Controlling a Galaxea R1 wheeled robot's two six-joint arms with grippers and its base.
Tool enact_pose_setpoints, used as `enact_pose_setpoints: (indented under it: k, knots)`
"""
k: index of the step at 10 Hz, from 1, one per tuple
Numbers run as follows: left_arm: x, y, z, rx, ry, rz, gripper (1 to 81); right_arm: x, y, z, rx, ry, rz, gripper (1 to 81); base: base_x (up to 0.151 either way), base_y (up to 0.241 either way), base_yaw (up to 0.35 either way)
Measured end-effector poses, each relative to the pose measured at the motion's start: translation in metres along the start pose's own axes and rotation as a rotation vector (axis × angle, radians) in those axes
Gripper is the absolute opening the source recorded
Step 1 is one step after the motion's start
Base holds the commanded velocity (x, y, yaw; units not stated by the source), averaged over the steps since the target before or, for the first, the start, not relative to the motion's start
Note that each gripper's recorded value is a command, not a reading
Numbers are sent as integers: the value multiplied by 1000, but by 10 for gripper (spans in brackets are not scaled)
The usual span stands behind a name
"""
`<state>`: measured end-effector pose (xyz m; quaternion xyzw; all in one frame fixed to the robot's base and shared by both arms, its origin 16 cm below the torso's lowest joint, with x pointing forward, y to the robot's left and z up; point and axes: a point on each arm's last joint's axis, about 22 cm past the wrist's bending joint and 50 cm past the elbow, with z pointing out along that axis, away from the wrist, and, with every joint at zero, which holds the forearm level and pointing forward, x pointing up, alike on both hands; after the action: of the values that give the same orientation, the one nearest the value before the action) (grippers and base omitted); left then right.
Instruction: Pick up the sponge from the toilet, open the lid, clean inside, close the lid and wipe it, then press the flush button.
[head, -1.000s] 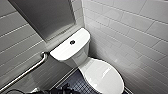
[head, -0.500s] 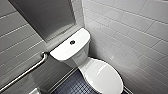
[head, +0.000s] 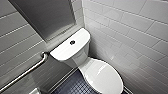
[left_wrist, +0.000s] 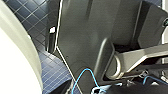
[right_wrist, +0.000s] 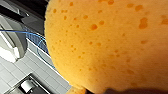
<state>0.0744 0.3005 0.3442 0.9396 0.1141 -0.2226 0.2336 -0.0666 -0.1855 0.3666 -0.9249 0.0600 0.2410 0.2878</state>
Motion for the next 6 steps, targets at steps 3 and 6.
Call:
enact_pose_setpoints:
  k: [3, 6]
  knots:
    - [-71, -29, 33, 78, 1, 34, 811, 3, -16, -10, 47, 6, 7, 10, 0, 0, 0]
    - [-103, 10, 68, 36, 37, 127, 811, 23, 46, -60, -37, 37, 7, 10, 0, 0, 0]
